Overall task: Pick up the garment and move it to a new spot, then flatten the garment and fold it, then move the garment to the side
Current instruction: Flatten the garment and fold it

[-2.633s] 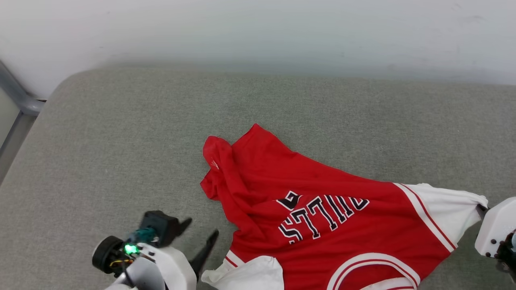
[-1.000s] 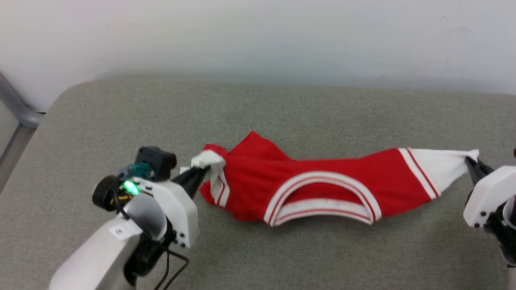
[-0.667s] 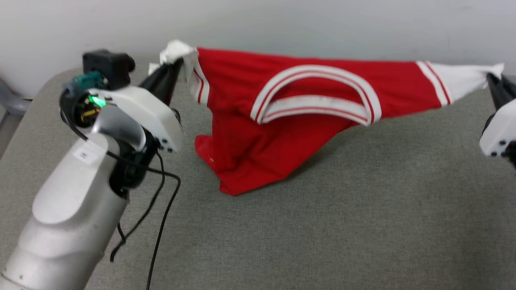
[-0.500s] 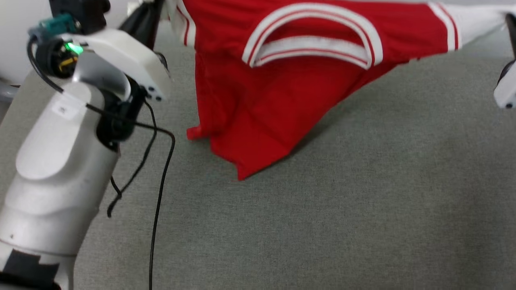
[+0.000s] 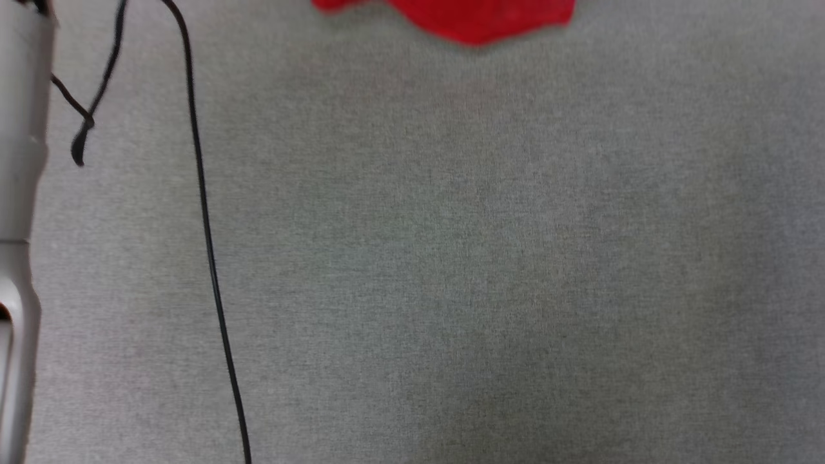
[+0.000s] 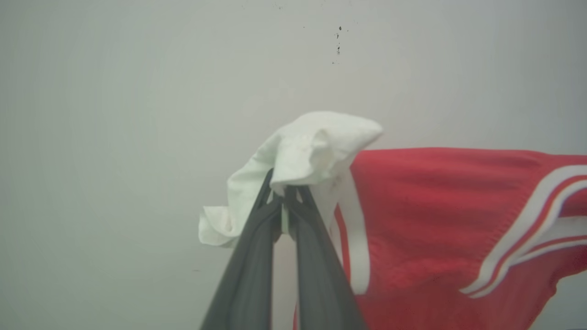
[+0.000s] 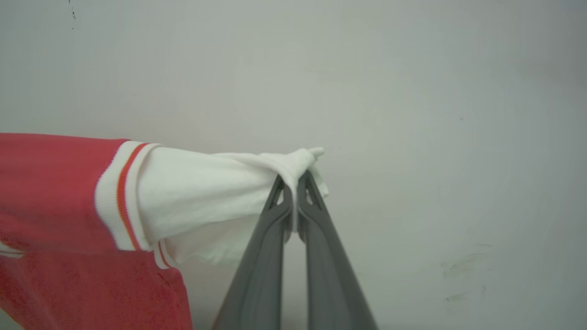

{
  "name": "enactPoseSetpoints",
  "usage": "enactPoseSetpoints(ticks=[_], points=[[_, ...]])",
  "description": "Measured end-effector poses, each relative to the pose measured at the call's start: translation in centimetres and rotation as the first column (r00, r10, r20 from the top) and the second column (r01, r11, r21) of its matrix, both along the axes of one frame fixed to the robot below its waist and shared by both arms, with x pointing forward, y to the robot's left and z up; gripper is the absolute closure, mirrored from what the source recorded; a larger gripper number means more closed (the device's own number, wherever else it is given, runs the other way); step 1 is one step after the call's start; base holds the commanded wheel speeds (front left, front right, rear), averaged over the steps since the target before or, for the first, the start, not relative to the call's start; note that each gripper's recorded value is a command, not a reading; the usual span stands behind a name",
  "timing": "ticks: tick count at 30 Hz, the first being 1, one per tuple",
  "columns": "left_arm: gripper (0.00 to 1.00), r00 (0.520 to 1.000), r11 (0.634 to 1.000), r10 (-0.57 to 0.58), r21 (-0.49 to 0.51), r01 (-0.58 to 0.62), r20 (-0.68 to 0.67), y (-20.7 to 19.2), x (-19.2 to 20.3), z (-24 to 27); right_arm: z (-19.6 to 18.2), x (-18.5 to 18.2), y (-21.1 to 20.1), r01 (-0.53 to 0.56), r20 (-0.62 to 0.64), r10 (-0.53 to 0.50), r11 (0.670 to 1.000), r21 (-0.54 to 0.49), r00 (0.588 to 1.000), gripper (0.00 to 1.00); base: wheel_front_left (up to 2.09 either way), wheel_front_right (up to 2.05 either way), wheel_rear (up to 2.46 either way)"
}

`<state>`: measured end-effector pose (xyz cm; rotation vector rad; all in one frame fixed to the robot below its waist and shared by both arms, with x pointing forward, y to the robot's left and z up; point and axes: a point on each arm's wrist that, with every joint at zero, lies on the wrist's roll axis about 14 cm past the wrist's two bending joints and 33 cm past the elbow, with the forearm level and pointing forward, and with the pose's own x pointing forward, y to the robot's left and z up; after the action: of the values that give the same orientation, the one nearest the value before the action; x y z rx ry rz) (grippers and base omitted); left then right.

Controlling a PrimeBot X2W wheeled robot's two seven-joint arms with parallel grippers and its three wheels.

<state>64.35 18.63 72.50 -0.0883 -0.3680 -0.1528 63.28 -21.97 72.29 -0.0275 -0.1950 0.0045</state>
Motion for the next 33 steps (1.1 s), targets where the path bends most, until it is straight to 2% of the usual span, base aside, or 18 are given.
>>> enactPoseSetpoints(ticks=[3, 6, 13, 18, 24, 33], points=[[1.0, 1.0, 1.0, -0.001, 0.001, 0.001, 0.006, -0.1, 1.6, -0.5, 0.2, 1.5, 0.3, -0.005, 0.017, 0.005, 1.0, -0.008, 1.0, 1.0, 0.0, 0.0, 0.0], [1.0, 0.999, 1.0, 0.001, 0.0, -0.001, -0.037, 0.1, 3.1, -3.0, -1.2, 3.0, 0.8, -0.017, 0.001, 0.017, 1.0, -0.005, 1.0, 1.0, 0.0, 0.0, 0.0], [1.0, 0.985, 1.0, -0.017, -0.005, 0.016, -0.169, -0.2, 5.5, -10.1, -7.9, 5.7, 2.4, -0.055, -0.11, 0.057, 0.998, 0.022, 0.992, 1.0, 0.0, 0.0, 0.0], [1.0, 0.954, 0.999, -0.036, -0.031, 0.028, -0.299, -0.4, 4.9, -16.4, -13.9, 5.7, 3.0, -0.068, -0.221, 0.083, 0.995, 0.073, 0.972, 1.0, 0.0, 0.0, 0.0], [1.0, 0.914, 0.998, -0.039, -0.061, 0.016, -0.404, -0.1, 2.1, -21.0, -19.9, 2.9, 3.4, -0.075, -0.339, 0.1, 0.993, 0.086, 0.936, 1.0, 0.0, 0.0, 0.0], [1.0, 0.859, 0.998, -0.043, -0.07, 0.009, -0.51, 0.6, -6.2, -25.4, -26.0, -6.1, 2.3, -0.049, -0.469, 0.099, 0.992, 0.116, 0.878, 1.0, 0.0, 0.0, 0.0]])
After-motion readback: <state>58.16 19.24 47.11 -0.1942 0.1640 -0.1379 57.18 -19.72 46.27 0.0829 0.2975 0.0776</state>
